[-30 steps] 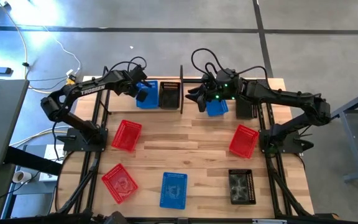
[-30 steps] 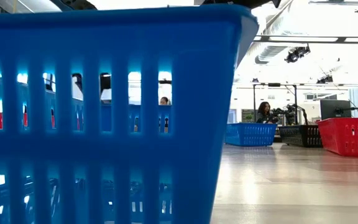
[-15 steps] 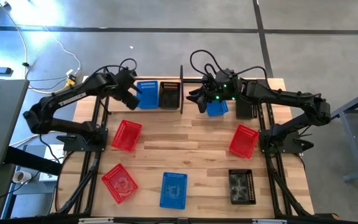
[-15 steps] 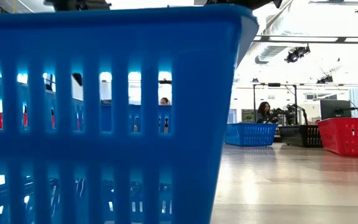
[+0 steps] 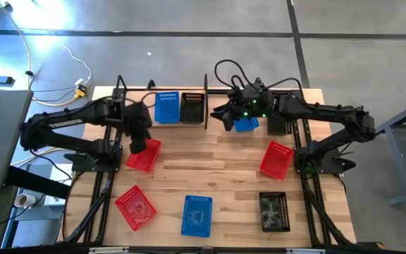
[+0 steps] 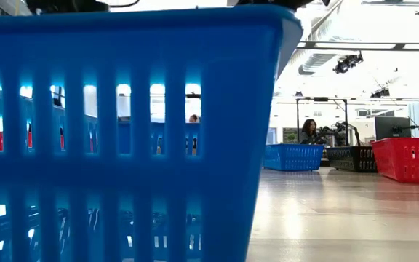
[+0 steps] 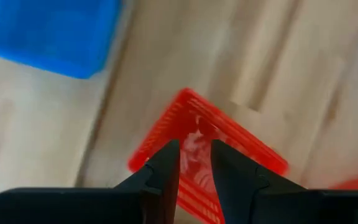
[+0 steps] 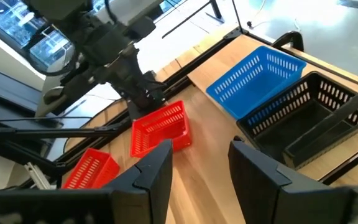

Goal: Stack baskets on shelf by color
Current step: Put the top left red bin on the shelf

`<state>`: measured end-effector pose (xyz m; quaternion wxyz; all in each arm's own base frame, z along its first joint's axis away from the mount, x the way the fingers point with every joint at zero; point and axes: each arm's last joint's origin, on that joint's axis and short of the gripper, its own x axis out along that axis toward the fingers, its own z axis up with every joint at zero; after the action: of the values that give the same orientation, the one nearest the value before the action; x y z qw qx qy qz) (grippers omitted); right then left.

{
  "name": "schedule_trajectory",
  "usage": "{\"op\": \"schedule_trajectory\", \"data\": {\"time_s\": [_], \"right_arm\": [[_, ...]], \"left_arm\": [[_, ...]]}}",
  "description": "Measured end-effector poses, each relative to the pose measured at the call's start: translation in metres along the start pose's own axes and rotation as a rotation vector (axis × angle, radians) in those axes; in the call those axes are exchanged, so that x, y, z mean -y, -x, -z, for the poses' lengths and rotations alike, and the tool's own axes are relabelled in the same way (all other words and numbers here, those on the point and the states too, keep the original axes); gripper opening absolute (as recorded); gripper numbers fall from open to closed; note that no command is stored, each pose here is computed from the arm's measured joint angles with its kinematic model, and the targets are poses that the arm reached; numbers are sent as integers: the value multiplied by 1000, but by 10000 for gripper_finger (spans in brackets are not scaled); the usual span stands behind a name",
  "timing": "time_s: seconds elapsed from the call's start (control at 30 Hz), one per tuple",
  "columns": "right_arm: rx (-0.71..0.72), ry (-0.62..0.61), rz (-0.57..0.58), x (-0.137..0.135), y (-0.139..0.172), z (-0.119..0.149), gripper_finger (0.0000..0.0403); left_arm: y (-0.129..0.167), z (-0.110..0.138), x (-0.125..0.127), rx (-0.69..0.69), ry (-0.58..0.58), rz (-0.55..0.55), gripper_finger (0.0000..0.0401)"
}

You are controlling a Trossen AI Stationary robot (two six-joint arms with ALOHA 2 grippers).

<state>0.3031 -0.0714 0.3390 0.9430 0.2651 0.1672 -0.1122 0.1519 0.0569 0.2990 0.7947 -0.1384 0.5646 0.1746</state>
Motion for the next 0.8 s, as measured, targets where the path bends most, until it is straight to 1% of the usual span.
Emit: {"op": "schedule_trajectory", "data": {"time_s": [0.13,0.23,0.33,0.43,0.63,0.8], "right_arm": [[-4,8,21,-6,-1,5,142],[-19,1,13,-11,-1,8,142],[-36,6,-2,-18,-1,13,142],[-47,2,7,-24,-1,18,142],[-59,21,41,-36,-1,28,142],[-63,33,43,-42,0,32,142]], "left_arm": [[2,4,15,-3,-80,64,83],[2,6,26,-18,-126,115,83],[0,11,35,-50,-168,167,89],[-6,19,42,-102,-203,196,101],[-21,31,53,-178,-252,205,130],[-32,37,62,-242,-292,192,131]]}}
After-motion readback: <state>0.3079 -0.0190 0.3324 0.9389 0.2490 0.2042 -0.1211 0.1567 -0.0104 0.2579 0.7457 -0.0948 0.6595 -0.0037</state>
